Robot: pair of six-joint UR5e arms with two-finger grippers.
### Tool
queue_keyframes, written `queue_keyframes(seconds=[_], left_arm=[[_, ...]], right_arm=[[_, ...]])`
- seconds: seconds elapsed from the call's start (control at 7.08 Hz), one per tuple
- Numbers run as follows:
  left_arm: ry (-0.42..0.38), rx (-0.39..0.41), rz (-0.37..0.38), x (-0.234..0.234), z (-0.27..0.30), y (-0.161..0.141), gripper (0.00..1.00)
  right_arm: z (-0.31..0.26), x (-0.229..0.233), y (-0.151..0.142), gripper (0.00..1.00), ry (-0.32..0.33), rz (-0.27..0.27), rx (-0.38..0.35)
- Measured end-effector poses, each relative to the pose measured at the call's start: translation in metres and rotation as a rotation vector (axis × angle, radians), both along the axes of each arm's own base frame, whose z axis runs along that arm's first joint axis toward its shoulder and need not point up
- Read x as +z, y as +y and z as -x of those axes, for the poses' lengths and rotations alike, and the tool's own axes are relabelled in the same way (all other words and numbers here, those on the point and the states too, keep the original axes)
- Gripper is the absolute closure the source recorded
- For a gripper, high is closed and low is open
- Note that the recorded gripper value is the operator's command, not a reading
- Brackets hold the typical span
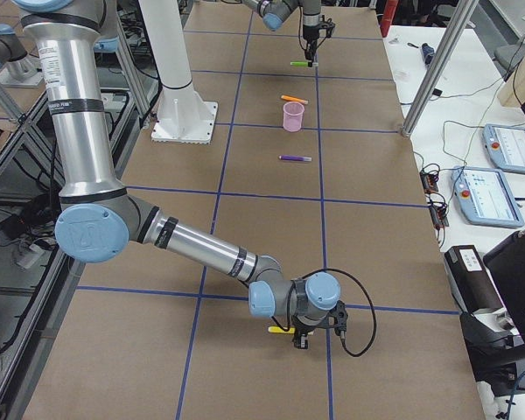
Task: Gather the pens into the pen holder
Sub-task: 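Lift the green marker upright with the left gripper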
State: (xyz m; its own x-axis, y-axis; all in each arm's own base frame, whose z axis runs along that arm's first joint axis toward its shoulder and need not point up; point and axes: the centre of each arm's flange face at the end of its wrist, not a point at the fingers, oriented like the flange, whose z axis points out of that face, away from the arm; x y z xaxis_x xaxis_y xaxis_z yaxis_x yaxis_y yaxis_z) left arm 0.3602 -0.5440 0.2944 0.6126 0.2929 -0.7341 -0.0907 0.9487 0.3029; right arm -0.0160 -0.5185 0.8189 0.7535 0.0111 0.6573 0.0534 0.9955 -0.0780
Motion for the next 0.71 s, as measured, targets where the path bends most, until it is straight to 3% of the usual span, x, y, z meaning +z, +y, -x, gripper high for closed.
queue_keyframes(seconds=[0.71], left_arm=[[0.011,-0.033,-0.014,-0.022,-0.006,-0.009,1.0]], right_arm=[[0.0,0.001,-0.001,0.46,-0.001,0.002,0.0]])
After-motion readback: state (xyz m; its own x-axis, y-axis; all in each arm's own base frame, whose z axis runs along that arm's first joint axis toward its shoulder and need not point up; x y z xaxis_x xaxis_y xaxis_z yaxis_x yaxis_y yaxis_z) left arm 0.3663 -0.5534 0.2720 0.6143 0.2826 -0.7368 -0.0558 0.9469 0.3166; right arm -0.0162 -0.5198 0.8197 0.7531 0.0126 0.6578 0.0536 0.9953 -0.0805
